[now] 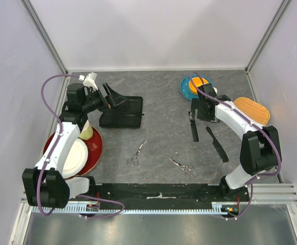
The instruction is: Sort the hair-cutting tools
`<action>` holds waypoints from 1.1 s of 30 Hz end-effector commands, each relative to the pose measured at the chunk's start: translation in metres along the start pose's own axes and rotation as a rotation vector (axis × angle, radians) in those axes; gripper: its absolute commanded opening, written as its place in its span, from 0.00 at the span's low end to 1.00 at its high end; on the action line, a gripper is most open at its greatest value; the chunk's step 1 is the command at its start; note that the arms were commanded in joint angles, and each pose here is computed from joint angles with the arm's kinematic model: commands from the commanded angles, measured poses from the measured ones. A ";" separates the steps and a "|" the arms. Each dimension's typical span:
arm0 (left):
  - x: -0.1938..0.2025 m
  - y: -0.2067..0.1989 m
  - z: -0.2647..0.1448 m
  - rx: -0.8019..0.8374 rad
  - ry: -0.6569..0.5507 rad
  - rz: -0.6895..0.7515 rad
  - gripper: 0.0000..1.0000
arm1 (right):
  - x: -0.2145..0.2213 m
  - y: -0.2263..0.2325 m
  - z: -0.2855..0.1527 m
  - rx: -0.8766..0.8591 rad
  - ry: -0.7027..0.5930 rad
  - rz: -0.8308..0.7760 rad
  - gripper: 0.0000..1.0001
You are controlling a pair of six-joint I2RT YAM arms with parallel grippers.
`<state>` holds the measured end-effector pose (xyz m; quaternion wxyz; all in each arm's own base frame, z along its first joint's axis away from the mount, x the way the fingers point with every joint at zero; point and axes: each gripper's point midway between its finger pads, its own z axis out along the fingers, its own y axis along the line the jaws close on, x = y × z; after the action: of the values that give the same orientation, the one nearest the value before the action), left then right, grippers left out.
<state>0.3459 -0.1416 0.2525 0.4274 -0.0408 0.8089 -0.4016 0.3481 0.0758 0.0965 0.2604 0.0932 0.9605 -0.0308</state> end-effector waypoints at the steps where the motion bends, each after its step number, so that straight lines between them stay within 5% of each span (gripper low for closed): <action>1: 0.001 -0.003 0.006 0.041 0.013 -0.023 1.00 | 0.027 -0.011 0.010 0.020 0.084 -0.083 0.98; 5: 0.006 -0.002 0.010 0.056 0.039 -0.036 1.00 | 0.046 0.004 0.021 -0.054 0.138 -0.085 0.92; 19: 0.013 0.007 0.013 0.036 0.057 -0.044 1.00 | 0.051 0.030 0.044 -0.088 0.165 -0.086 0.96; 33: 0.011 0.014 0.015 -0.001 0.057 -0.028 0.99 | 0.053 0.029 0.068 -0.029 0.185 -0.104 0.71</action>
<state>0.3495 -0.1461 0.2274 0.3905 -0.0486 0.8224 -0.4108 0.3271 0.1084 0.0147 0.1530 0.0380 0.9875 -0.0073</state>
